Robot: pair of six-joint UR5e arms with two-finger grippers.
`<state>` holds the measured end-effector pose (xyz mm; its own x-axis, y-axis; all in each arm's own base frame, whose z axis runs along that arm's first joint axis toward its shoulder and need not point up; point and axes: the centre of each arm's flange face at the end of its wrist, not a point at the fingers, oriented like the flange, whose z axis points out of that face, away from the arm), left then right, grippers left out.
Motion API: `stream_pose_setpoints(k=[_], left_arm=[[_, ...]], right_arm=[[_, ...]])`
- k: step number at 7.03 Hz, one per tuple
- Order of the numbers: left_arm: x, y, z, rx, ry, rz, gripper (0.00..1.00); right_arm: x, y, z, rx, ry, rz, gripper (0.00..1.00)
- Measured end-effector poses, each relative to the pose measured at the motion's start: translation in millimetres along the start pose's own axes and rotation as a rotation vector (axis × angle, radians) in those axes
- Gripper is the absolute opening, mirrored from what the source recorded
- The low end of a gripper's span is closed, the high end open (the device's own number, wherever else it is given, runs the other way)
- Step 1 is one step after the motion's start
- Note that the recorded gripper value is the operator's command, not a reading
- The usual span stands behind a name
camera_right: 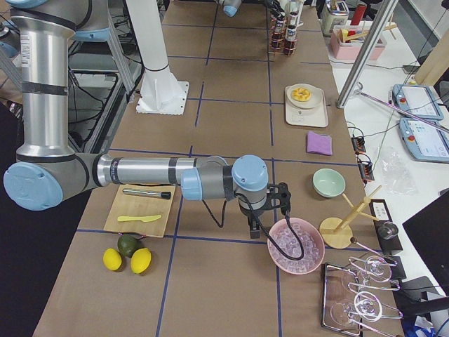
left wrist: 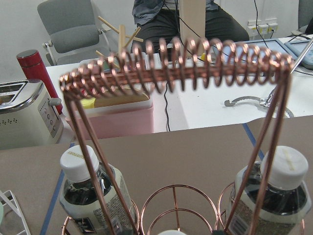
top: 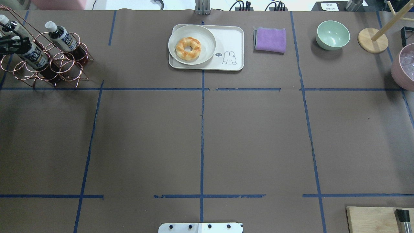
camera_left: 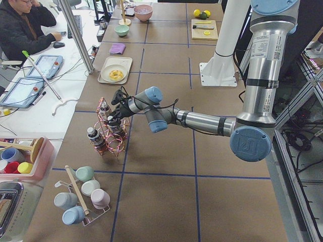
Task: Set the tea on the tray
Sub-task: 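Move the left gripper over the copper rack toward a tea bottle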
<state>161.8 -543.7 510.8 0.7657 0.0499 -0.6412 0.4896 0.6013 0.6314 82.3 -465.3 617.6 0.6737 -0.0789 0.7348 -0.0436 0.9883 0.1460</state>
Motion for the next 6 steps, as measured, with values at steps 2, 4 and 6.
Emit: stream_pose_setpoints(k=[2,4,6], left_arm=[[3,-3,1,0.003,0.004,-0.003,0.0],[0,-18,-1,0.016,0.007,-0.008,0.0],[-10,-30,-6,0.01,0.019,-0.02,0.0]], right_arm=[[-1,-1,0,0.001,0.0,-0.002,1.0],[-1,-1,0,0.001,0.0,-0.002,1.0],[-1,-1,-1,0.001,0.0,-0.002,1.0]])
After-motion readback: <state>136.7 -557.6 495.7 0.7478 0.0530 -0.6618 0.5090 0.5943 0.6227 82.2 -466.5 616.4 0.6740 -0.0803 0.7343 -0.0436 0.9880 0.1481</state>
